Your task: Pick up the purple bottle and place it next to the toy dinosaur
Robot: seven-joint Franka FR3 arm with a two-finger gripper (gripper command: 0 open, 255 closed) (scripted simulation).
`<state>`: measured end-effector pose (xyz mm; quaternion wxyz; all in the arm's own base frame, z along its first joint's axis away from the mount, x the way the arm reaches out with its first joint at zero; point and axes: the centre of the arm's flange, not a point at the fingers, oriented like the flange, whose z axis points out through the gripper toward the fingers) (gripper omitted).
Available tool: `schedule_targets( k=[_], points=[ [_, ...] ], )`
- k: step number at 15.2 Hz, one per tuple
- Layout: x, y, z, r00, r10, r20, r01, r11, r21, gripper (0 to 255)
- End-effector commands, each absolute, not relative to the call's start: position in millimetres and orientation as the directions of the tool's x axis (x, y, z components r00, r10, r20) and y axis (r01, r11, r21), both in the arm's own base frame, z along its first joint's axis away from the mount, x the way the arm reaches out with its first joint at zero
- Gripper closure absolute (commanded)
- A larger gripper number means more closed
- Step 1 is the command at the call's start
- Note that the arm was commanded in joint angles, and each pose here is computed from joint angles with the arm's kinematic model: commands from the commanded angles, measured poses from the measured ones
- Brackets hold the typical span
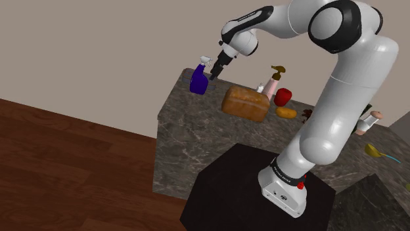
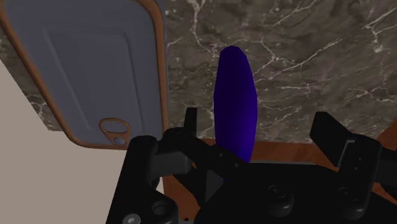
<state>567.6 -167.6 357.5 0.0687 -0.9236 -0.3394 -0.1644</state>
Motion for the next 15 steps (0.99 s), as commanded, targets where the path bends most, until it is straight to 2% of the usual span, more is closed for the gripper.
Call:
schedule_targets(
  k=[1,6,14,15],
  points=[
    [573,-166,348,0.708,0.61,0.356,0.656,-0.755,-0.012,0],
    [580,-159,321,0.708,0.61,0.356,0.656,-0.755,-0.012,0],
    [580,-159,321,0.708,0.61,0.356,0.656,-0.755,-0.012,0],
    [580,-159,321,0.708,0.61,0.356,0.656,-0.755,-0.012,255]
  ],
)
